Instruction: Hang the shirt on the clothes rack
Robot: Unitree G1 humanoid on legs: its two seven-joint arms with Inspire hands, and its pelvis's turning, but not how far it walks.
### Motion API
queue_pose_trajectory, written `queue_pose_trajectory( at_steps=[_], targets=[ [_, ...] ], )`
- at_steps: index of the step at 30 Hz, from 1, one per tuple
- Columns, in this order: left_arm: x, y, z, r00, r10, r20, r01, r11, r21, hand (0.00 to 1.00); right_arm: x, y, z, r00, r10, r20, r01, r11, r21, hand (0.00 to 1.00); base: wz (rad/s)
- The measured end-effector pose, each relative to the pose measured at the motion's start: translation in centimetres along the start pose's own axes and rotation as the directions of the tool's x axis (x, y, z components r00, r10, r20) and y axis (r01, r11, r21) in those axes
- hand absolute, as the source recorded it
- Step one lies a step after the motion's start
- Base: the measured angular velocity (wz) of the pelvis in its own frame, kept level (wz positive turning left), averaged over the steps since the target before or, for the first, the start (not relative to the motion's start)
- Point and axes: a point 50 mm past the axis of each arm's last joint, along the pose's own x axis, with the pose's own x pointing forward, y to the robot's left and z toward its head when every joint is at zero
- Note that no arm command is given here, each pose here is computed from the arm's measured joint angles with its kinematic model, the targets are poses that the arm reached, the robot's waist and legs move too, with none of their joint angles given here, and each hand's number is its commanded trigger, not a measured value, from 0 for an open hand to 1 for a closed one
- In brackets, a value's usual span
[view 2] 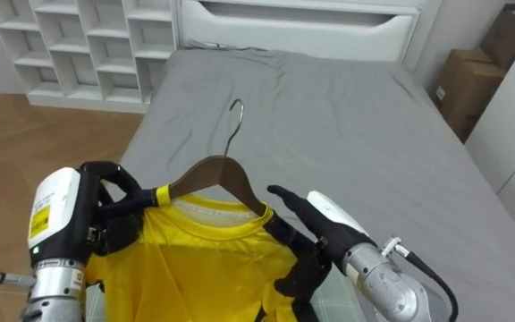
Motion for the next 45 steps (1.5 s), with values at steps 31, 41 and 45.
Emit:
queue_pose_trajectory(
  at_steps=[31,41,45],
  targets=[
    [-0.2,-0.9,0.6,1.000,-0.031,-0.004,0.031,0.999,-0.007,1.00,1.3,2.3,-0.2,1.000,-0.006,-0.027,0.008,0.998,0.069,0.00,0.01],
    [-0.5,-1.6,0.9,0.998,-0.069,-0.007,0.069,0.997,0.017,1.00,1.6,2.6,0.3,1.000,0.003,-0.011,-0.002,0.998,0.067,0.00,0.00],
    [-0.5,-1.6,1.0,0.997,-0.071,-0.003,0.071,0.997,0.028,1.00,1.6,2.7,0.1,1.000,0.006,-0.017,-0.005,0.998,0.069,0.00,0.00]
  ],
)
